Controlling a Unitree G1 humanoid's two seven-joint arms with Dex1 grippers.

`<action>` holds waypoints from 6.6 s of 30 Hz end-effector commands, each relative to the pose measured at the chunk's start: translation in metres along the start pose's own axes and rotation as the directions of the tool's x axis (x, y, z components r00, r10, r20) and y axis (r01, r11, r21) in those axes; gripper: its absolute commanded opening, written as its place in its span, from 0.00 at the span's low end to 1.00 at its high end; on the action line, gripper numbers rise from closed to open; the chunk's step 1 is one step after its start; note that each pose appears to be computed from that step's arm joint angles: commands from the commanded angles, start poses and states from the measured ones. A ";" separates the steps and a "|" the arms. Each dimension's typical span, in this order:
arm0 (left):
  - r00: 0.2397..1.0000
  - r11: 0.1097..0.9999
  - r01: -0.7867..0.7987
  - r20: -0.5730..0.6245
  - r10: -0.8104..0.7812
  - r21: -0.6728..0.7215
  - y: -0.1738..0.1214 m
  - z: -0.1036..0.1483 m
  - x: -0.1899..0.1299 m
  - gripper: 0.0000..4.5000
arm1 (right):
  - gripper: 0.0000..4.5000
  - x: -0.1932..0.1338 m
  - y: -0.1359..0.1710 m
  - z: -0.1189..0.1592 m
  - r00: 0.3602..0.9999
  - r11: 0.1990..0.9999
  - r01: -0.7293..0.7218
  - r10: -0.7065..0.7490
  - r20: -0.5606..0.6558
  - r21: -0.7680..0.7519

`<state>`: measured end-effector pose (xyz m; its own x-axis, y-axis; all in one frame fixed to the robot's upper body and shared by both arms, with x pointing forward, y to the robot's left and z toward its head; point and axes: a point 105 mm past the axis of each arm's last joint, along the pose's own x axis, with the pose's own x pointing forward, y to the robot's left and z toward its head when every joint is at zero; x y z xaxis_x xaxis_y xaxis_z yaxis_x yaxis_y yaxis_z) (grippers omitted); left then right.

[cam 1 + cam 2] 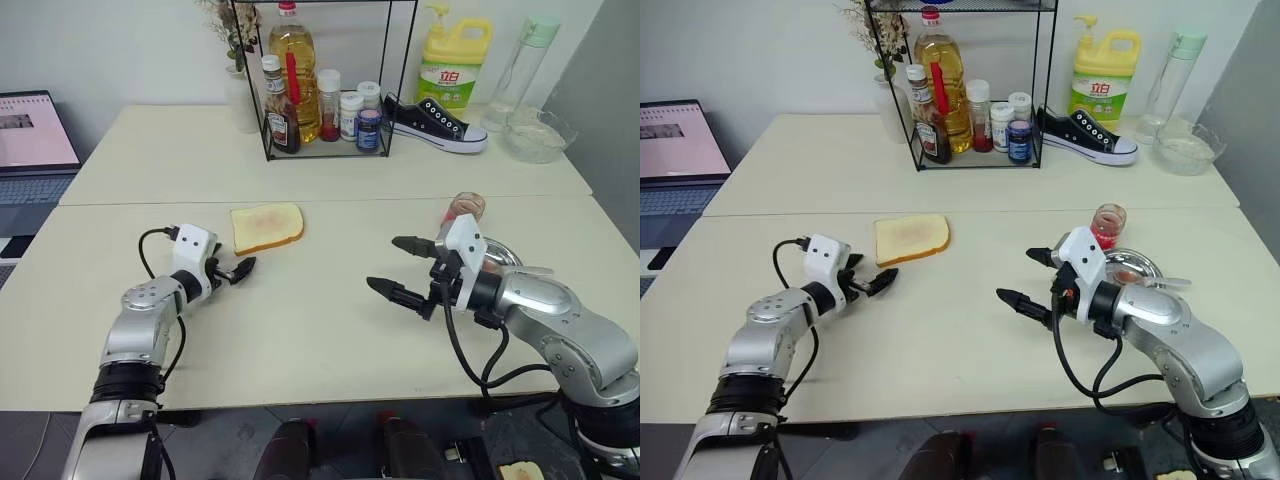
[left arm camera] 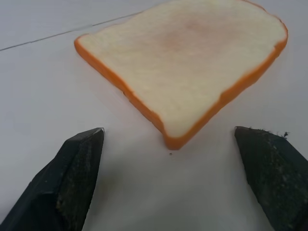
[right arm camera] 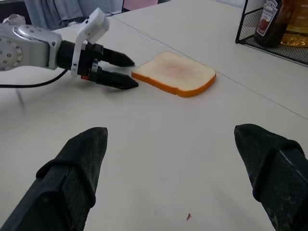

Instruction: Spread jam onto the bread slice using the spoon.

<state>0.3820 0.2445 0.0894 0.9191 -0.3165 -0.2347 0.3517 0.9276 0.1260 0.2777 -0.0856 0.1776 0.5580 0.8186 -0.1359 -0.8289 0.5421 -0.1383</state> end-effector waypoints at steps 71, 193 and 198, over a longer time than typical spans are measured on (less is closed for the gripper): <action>0.682 0.634 0.730 -0.226 -0.695 0.256 -0.098 0.036 -0.085 0.72 | 1.00 -0.060 0.001 -0.007 0.996 0.993 0.062 -0.055 -0.067 0.099; 0.620 0.577 0.596 0.136 -0.773 0.558 -0.182 0.157 -0.016 1.00 | 0.01 -0.026 -0.196 0.020 0.841 0.824 0.540 -0.536 0.069 -0.170; 0.632 0.581 0.591 0.127 -0.765 0.560 -0.179 0.154 -0.016 1.00 | 0.01 -0.034 -0.201 0.015 0.819 0.819 0.572 -0.570 0.060 -0.036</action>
<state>0.3342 0.0509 0.2052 0.3224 -0.9339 -0.1543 0.8756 0.2323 0.4235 0.4255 -0.2155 0.2053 0.9240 0.3810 -0.0332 -0.3765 0.8909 -0.2542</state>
